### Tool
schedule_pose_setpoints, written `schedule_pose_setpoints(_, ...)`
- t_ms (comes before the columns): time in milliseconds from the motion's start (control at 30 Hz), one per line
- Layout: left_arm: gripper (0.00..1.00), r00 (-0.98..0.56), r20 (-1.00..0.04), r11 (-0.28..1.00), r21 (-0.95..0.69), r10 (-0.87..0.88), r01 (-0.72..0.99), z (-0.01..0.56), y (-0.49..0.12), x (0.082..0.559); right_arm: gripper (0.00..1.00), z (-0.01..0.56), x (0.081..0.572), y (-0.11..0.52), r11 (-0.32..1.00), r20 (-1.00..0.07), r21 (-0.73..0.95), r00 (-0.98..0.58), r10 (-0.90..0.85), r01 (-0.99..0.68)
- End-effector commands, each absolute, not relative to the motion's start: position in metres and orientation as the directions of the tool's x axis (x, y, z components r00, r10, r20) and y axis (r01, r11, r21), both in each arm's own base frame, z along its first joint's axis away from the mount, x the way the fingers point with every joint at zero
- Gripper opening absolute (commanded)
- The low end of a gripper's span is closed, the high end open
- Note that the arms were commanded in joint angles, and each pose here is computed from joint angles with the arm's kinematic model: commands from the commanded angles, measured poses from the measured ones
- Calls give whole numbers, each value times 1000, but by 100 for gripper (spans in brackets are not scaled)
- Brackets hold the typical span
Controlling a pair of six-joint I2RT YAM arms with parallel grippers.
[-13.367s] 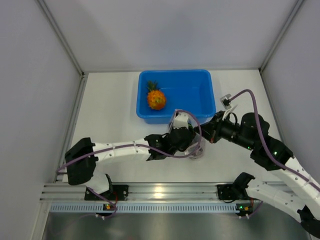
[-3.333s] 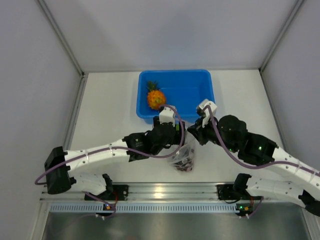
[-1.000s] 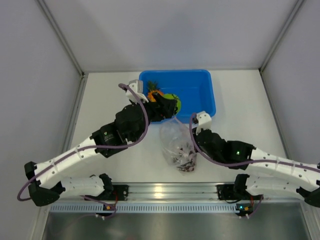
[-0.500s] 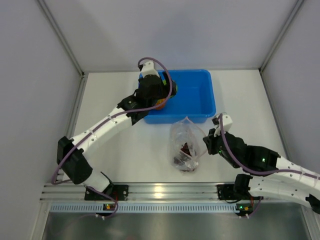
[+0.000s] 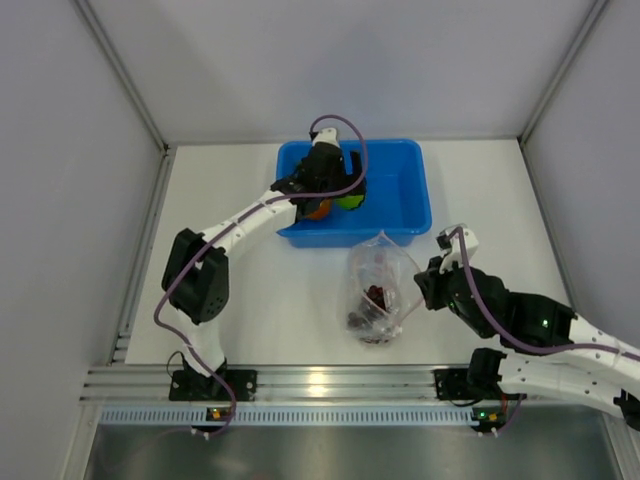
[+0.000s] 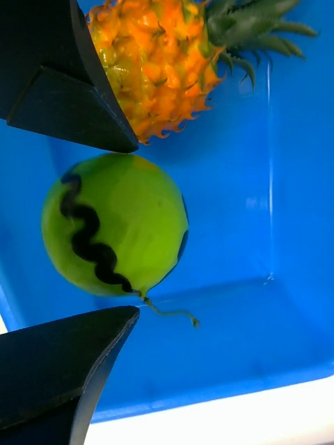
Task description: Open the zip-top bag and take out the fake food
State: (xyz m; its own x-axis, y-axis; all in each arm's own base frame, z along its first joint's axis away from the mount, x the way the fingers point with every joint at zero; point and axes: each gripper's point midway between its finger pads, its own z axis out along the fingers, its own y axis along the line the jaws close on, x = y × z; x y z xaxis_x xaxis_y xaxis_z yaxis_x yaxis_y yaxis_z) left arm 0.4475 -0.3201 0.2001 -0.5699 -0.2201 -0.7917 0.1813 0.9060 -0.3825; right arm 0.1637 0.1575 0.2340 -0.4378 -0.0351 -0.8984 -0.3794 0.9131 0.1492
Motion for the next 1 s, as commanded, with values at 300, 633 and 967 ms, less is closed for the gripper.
schedule_pose_setpoints(300, 98, -412, -863, 837, -439, -292, 327, 323, -311, 420, 0, 271, 168, 152, 917, -916, 182, -400, 28, -354)
schedule_pose_setpoints(633, 97, -418, -846, 740, -507, -331, 442, 375, -285, 338, 0, 295, 183, 171, 935, -915, 135, -404, -9, -327)
schedule_pose_setpoints(967, 81, -392, -876, 768, -451, -282, 456, 402, -292, 260, 0, 321, 206, 201, 954, -921, 116, -390, -1, -276)
